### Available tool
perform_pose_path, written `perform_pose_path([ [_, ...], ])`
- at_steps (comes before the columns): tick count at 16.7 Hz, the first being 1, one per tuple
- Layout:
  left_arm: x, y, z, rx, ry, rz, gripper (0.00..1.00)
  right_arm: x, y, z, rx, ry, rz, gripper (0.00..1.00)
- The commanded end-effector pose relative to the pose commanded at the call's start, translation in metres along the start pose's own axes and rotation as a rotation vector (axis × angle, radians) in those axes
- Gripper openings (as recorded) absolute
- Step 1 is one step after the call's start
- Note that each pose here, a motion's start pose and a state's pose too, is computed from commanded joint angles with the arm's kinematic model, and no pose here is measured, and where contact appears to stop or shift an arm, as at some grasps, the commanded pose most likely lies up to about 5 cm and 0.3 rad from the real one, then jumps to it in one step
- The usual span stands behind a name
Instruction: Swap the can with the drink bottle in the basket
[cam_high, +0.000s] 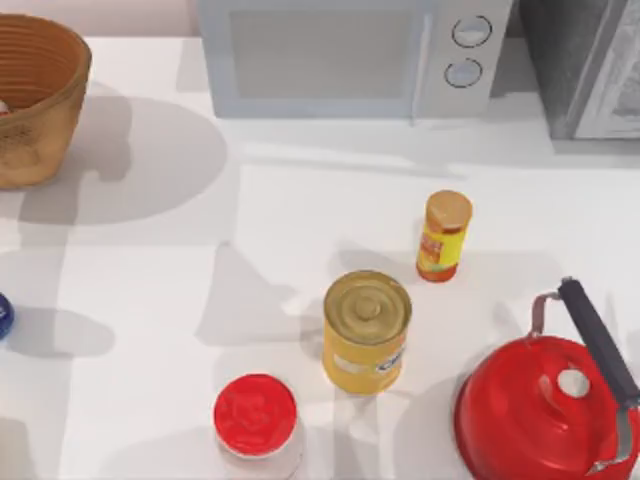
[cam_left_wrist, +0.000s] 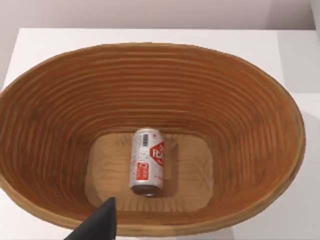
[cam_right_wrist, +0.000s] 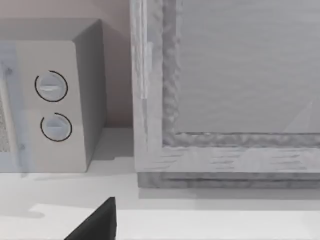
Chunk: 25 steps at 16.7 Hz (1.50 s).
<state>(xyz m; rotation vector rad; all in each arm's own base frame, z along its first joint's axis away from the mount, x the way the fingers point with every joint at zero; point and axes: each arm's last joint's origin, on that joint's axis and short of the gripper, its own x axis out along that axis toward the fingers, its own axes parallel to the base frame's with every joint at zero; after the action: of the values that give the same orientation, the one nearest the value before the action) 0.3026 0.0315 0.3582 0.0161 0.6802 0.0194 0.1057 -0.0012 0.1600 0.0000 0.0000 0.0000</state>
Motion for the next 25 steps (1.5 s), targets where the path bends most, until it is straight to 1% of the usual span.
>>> perform_pose_path([
  [3,0.056,0.014,0.035,0.004,0.139,-0.006,1.00,0.000,0.000,0.000,0.000,0.000,0.000,1.00],
  [6,0.120,0.029,0.046,0.005,0.291,-0.019,1.00,0.000,0.000,0.000,0.000,0.000,0.000,1.00],
  [8,0.161,0.038,0.041,0.004,0.396,-0.032,1.00,0.000,0.000,0.000,0.000,0.000,0.000,1.00],
  [10,0.199,0.045,0.030,0.001,0.496,-0.046,1.00,0.000,0.000,0.000,0.000,0.000,0.000,1.00],
  [13,0.240,0.053,0.008,-0.005,0.618,-0.067,1.00,0.000,0.000,0.000,0.000,0.000,0.000,1.00],
  [16,0.259,0.057,-0.005,-0.009,0.682,-0.078,1.00,0.000,0.000,0.000,0.000,0.000,0.000,1.00],
  [22,0.263,0.054,-0.007,-0.005,0.689,-0.082,1.00,0.000,0.000,0.000,0.000,0.000,0.000,1.00],
  [25,0.277,0.054,-0.018,-0.009,0.686,-0.079,1.00,0.000,0.000,0.000,0.000,0.000,0.000,1.00],
])
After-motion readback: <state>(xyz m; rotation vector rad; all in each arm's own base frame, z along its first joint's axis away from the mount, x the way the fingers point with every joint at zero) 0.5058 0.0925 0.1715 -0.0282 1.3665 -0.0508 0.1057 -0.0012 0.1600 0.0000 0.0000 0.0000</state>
